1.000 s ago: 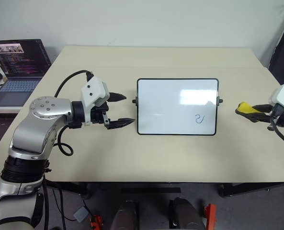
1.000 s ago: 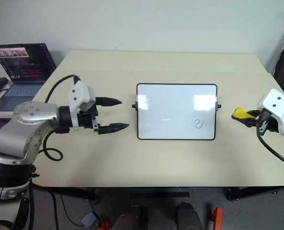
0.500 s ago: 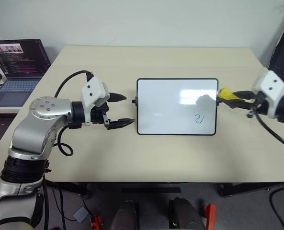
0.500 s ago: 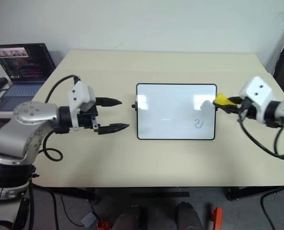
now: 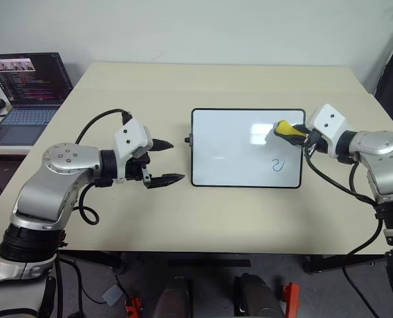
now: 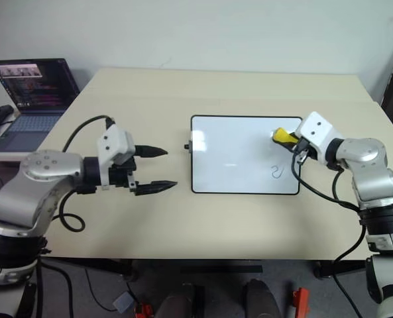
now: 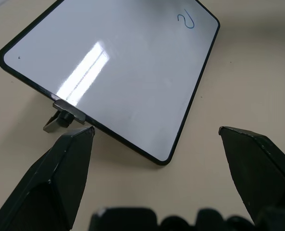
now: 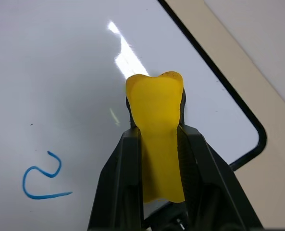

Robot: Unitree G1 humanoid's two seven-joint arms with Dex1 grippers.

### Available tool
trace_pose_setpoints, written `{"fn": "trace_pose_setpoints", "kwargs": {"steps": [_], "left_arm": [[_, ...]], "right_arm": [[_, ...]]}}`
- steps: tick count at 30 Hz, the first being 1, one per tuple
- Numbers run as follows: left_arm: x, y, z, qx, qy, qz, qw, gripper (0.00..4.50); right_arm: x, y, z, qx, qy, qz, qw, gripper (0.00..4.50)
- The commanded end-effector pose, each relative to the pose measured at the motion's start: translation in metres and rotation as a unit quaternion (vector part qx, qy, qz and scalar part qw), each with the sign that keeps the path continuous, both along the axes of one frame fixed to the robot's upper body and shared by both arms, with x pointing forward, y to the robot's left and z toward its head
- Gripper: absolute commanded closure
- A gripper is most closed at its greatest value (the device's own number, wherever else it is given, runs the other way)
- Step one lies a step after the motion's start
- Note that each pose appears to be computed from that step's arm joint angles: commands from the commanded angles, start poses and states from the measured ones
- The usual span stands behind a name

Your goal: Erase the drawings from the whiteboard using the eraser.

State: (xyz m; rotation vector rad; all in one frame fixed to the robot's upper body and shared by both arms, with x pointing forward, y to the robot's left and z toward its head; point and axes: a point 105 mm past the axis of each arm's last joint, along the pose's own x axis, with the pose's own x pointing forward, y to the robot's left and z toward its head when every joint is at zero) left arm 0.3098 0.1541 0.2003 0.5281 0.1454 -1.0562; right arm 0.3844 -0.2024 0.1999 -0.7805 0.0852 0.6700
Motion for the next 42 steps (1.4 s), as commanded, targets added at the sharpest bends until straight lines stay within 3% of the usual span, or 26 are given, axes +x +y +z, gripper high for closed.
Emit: {"fn": "trace_pose_setpoints", "kwargs": {"steps": [1, 10, 16, 28, 33, 36, 38, 40, 42], "left_arm": [[-0.004, 0.0, 0.011, 0.004, -0.024, -0.001, 1.0, 0.0], [-0.005, 0.002, 0.011, 0.007, -0.025, 0.004, 1.0, 0.0], [-0.005, 0.002, 0.012, 0.005, -0.026, 0.003, 1.0, 0.0], [-0.002, -0.002, 0.012, 0.004, -0.027, -0.004, 1.0, 0.0], [-0.002, -0.004, 0.013, 0.002, -0.027, -0.008, 1.0, 0.0], [-0.003, -0.011, 0.019, -0.019, -0.03, -0.024, 0.999, 0.0], [-0.004, -0.02, 0.022, -0.043, -0.031, -0.04, 0.998, 0.0], [-0.007, -0.034, 0.024, -0.072, -0.027, -0.063, 0.995, 0.0], [-0.011, -0.049, 0.022, -0.095, -0.018, -0.085, 0.992, 0.0]], "right_arm": [[0.003, 0.0, -0.004, -0.023, 0.004, 0.002, 1.0, 3.73], [-0.004, 0.003, -0.065, -0.066, 0.093, 0.005, 0.993, 3.73], [-0.024, 0.01, -0.105, -0.091, 0.151, 0.026, 0.984, 3.73], [-0.049, 0.027, -0.122, -0.09, 0.189, 0.054, 0.976, 3.73], [-0.046, 0.028, -0.098, -0.067, 0.158, 0.054, 0.984, 3.73], [-0.045, 0.022, -0.007, 0.089, 0.082, 0.056, 0.991, 3.73], [-0.047, -0.003, 0.045, 0.175, 0.023, 0.031, 0.984, 3.73], [-0.05, -0.039, 0.064, 0.22, -0.004, -0.026, 0.975, 3.73], [-0.053, -0.075, 0.063, 0.234, -0.011, -0.094, 0.968, 3.73]]}}
